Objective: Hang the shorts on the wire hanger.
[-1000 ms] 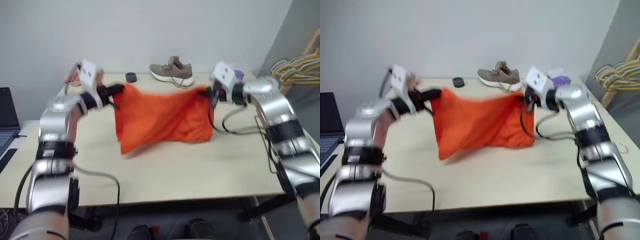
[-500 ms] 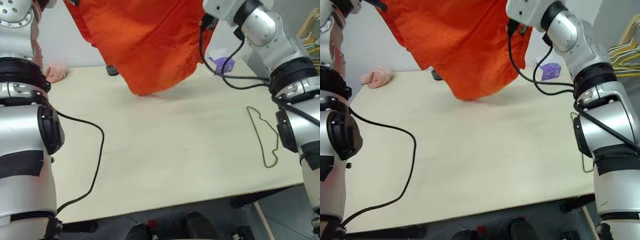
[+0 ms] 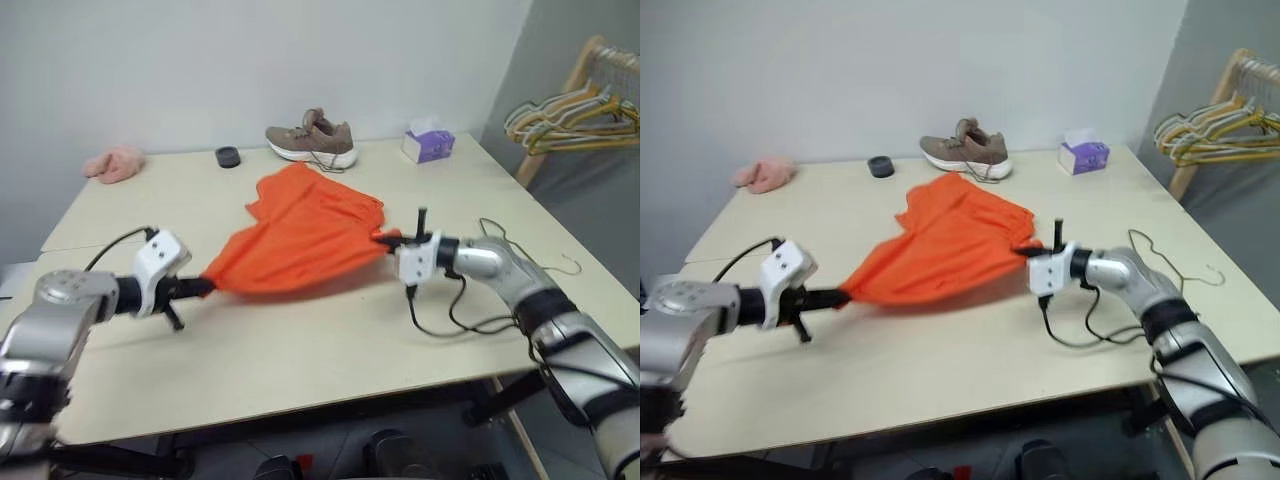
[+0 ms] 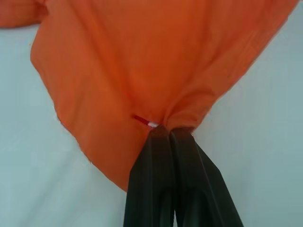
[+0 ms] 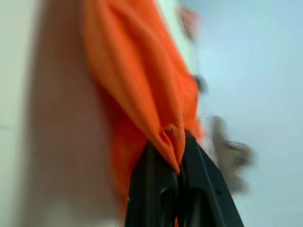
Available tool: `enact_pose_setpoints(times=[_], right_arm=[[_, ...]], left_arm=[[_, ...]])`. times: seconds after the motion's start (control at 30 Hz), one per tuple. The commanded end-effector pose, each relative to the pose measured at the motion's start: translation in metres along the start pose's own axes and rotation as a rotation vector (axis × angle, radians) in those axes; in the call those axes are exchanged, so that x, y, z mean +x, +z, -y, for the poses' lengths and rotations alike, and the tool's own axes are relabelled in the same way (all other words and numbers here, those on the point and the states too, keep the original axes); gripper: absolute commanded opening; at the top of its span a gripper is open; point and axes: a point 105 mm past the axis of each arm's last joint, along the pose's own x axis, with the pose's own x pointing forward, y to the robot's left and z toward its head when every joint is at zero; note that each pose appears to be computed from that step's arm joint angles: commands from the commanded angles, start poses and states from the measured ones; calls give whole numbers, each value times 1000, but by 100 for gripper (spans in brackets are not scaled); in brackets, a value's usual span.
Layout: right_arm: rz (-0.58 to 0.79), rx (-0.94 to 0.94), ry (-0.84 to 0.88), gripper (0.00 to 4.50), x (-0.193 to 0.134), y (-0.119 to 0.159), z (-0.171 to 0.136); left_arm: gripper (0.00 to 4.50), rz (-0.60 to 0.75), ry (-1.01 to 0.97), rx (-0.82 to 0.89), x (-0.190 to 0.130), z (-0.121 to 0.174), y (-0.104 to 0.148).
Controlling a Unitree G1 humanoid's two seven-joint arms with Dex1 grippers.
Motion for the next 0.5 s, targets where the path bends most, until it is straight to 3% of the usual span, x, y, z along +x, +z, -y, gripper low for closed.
enact_pose_setpoints(times=[0.03,0.27,0.5], right_arm=[[40,114,142,3,-14,20,-7],[-22,324,355,3,-40,34,-43],[-43,404,419,3,-47,47,-55]], left_arm=[[0,-12,-110,33,-11,24,6],[0,-80,-286,22,-6,65,-11],[0,-81,-354,9,-1,83,-12]])
